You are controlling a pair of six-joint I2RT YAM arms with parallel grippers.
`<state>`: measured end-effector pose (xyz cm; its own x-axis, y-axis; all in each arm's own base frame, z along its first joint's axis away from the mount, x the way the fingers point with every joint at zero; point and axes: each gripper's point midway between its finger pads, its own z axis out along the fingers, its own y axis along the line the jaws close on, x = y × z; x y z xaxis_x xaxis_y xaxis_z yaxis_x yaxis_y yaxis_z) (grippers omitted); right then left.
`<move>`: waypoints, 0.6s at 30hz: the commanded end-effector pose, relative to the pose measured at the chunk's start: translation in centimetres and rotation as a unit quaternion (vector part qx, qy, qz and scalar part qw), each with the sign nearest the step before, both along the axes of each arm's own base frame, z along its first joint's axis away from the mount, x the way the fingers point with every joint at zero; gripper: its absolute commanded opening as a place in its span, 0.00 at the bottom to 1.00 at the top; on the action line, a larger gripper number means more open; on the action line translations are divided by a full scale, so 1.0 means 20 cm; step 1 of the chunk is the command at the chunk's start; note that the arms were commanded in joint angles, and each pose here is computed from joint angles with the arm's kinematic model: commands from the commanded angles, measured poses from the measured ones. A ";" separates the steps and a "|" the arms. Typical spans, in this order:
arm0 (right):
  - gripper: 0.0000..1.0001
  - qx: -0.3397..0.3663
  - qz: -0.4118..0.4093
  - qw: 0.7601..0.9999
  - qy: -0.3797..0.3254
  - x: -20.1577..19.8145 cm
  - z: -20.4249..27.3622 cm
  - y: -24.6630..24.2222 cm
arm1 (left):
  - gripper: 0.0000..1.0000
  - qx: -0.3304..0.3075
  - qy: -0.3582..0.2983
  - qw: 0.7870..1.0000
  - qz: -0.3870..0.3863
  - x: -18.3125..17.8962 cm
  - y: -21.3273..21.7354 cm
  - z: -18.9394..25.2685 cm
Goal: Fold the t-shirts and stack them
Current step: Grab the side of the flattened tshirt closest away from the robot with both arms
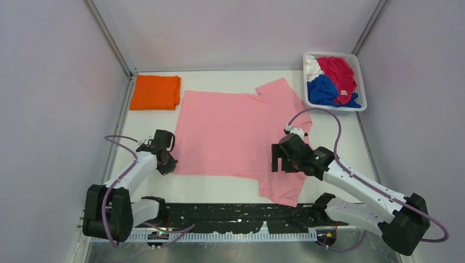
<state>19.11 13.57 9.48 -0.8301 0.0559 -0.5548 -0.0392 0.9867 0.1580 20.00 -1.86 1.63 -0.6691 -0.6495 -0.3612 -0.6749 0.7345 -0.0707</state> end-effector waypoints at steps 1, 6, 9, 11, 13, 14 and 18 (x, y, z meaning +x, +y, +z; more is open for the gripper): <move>0.87 -0.022 0.006 0.998 0.061 -0.21 -0.02 -0.04 | 0.00 0.006 -0.013 1.000 0.008 -0.01 0.02 0.03; 0.77 -0.059 0.023 0.990 0.128 -0.33 -0.16 -0.07 | 0.00 0.014 -0.023 1.000 0.009 0.00 0.04 0.05; 0.75 -0.050 0.057 0.986 0.150 -0.39 -0.20 0.01 | 0.00 0.014 -0.022 1.000 0.006 0.00 0.03 0.06; 0.74 -0.051 0.080 0.983 0.160 -0.42 -0.21 0.06 | 0.00 0.014 -0.021 1.000 0.004 0.01 0.03 0.06; 0.74 -0.050 0.101 0.978 0.174 -0.46 -0.23 0.10 | 0.00 0.015 -0.019 1.000 0.001 0.01 0.03 0.05; 0.74 -0.057 0.112 0.975 0.185 -0.49 -0.26 0.10 | 0.00 0.015 -0.019 1.000 -0.001 0.01 0.03 0.06; 0.73 -0.074 0.130 0.965 0.214 -0.56 -0.31 0.10 | 0.00 0.022 -0.013 1.000 0.000 -0.01 0.05 0.05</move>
